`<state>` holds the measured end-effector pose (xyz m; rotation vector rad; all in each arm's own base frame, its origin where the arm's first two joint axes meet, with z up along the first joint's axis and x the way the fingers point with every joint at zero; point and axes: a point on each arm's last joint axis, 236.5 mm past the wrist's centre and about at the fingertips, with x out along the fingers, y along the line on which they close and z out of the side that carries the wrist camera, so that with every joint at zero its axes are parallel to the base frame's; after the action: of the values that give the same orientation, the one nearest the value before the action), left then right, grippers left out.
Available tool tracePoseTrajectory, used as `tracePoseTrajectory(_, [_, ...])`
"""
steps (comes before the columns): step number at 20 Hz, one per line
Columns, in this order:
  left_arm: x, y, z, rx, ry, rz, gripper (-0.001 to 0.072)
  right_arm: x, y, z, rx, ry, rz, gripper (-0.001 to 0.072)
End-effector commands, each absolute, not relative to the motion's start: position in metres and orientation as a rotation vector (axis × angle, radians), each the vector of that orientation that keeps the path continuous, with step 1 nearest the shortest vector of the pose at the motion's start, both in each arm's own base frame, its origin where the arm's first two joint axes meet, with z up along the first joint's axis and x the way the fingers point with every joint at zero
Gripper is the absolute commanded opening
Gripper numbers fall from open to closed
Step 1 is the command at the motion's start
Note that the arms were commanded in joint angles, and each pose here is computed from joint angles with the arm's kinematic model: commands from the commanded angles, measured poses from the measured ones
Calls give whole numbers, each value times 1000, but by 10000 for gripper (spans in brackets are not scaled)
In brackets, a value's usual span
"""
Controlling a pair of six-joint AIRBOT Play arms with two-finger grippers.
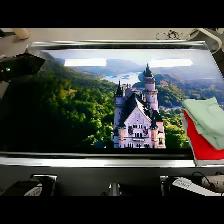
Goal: Fold the shirts.
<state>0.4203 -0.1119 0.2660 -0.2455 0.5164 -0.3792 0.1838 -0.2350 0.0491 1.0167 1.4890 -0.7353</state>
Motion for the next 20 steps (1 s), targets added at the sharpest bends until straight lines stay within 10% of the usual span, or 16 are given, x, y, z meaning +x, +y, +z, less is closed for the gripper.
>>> tracePoseTrajectory(1, [423,-111,270,-249,495,-373,30,150,-222,1,1013,1607,-801,25])
tracePoseTrajectory(4, [425,-110,272,-250,485,-371,30,143,-216,-22,1025,1626,-813,96])
tracePoseTrajectory(7, [425,-110,272,-250,485,-371,30,148,-223,-17,982,1607,-788,641])
tracePoseTrajectory(12, [434,-104,253,-138,532,-348,26,256,-313,125,613,1079,-793,641])
tracePoseTrajectory(16, [455,-54,145,170,952,-73,41,432,-184,231,185,750,-380,621])
tracePoseTrajectory(17, [449,-48,117,213,1074,-23,259,451,-133,219,143,794,-289,623])
tracePoseTrajectory(18, [439,-48,93,205,1180,2,642,461,-85,194,126,884,-219,626])
tracePoseTrajectory(20, [406,-51,51,213,1400,2,720,455,-14,129,137,1133,-105,680])
